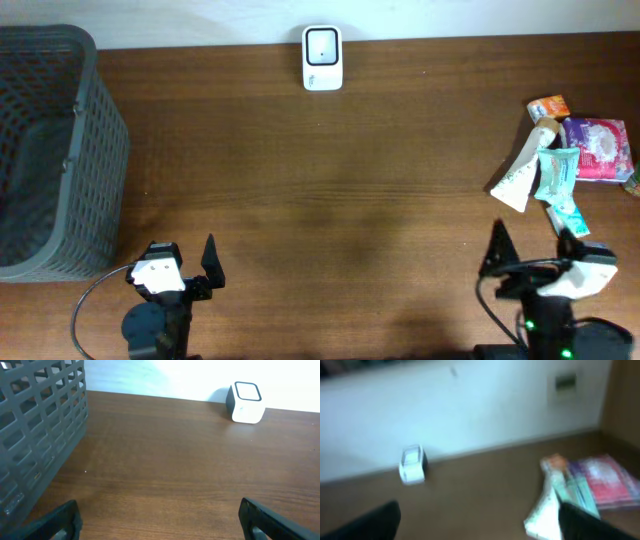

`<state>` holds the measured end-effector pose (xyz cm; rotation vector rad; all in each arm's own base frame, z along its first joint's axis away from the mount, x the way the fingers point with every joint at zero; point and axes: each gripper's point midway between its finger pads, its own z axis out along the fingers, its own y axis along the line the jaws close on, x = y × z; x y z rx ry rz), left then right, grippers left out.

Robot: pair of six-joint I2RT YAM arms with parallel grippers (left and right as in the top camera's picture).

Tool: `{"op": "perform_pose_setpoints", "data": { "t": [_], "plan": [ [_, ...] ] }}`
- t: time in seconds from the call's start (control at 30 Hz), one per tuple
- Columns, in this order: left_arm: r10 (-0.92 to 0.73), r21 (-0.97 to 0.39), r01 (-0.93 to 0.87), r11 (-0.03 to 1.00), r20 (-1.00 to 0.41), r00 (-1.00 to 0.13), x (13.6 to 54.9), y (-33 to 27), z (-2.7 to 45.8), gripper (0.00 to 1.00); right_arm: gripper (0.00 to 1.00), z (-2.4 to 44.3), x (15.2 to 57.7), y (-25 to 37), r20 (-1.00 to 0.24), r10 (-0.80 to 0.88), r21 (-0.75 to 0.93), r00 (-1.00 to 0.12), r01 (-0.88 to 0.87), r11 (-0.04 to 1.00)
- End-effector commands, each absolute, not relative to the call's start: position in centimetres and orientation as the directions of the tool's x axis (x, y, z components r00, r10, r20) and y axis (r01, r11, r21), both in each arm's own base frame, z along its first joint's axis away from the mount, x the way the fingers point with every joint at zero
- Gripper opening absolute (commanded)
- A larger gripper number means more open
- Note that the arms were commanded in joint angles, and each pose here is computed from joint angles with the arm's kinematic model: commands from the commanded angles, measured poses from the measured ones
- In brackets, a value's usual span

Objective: Scan the item barcode

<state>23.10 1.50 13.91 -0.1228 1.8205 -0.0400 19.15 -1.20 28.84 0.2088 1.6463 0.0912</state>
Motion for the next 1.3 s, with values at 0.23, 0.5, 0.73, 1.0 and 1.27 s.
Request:
{"op": "perform_pose_setpoints", "data": {
  "t": [0.23,0.5,0.73,1.0,1.27],
  "plan": [
    [-0.116,-0.100,-0.076,0.992,-0.962,-0.248,23.0,1.7,13.8,0.99,0.99,22.5,23.1,1.0,-0.998,0.056,0.054,0.026,-0.084,0.995],
    [-0.116,-0.100,-0.076,0.992,-0.962,-0.248,23.0,1.7,13.8,0.99,0.99,21.7,23.8,0.3,-0.996,0.050,0.047,0.068,-0.052,0.998],
    [-0.116,-0.100,-0.076,0.992,-0.962,-0.248,23.0,1.7,13.8,0.99,0.99,19.5,24.5,0.3,-0.997,0.051,0.048,0.062,-0.052,0.997],
    [-0.116,-0.100,-0.076,0.992,-0.962,-0.248,23.0,1.7,13.8,0.99,0.99,15.8,24.6,0.3,-0.996,0.061,0.064,-0.072,-0.043,0.997],
    [-0.116,-0.100,-0.076,0.992,-0.962,-0.248,23.0,1.7,13.8,0.99,0.99,15.8,24.6,0.3,-0.996,0.061,0.064,-0.071,-0.043,0.997]
  ]
}}
